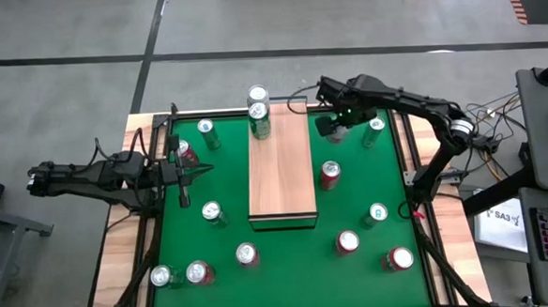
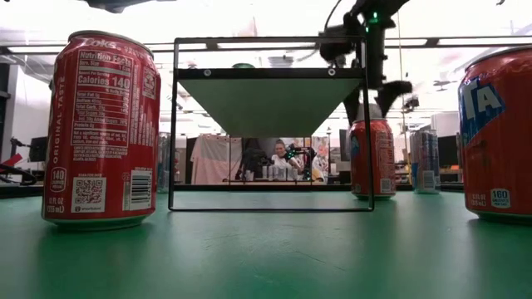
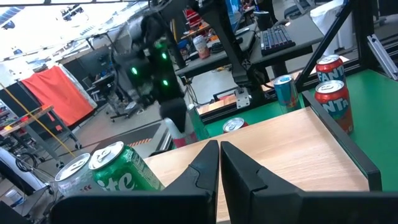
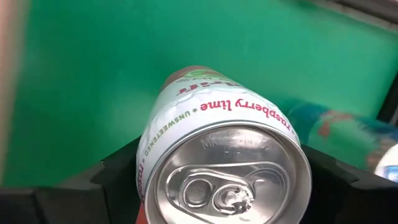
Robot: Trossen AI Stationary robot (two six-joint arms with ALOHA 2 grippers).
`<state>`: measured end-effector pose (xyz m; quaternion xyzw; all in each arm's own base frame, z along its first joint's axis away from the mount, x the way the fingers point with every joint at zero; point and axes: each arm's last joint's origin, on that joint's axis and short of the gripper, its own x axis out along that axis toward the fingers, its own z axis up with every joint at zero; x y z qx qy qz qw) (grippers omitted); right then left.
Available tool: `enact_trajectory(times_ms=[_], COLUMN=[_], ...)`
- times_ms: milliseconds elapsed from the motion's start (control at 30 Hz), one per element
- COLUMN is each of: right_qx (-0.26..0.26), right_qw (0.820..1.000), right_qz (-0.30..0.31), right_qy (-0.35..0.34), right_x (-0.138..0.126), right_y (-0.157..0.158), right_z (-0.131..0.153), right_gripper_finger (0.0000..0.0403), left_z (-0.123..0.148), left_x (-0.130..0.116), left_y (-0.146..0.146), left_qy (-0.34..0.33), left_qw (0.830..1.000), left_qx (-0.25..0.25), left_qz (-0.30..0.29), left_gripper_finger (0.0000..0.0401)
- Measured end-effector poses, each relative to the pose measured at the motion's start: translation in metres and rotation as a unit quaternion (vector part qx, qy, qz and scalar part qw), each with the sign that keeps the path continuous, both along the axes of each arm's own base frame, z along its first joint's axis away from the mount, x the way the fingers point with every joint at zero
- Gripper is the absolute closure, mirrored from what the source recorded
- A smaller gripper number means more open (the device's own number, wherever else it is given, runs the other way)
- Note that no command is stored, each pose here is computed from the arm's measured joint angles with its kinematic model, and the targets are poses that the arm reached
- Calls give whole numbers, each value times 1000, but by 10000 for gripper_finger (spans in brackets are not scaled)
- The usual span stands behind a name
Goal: Place canned beverage on shelf
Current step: Put the white can on the shelf
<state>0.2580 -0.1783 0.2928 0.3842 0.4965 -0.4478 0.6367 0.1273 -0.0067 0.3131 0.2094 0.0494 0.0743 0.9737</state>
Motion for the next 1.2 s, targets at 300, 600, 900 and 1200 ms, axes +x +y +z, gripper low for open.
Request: enact_trajectory(times_ms=[300,600,900,1200], right_qx=[-59,-85,-54,-26], right_qw=[995,981,973,964], right_qz=[33,104,163,220], right_qy=[-74,-140,-153,-148], right_x=[5,9,32,66], right_y=[9,45,82,113], right_z=[80,137,134,115], right_gripper_finger=[107,107,107,107], left_z=[0,1,1,1], left_x=[0,0,0,0], left_y=[0,0,0,0], left_qy=[-1,-3,-3,-6], left_qw=[1000,1000,1000,1000], left_qx=[0,0,0,1], left_qz=[0,0,0,0], left_gripper_finger=[401,401,401,401])
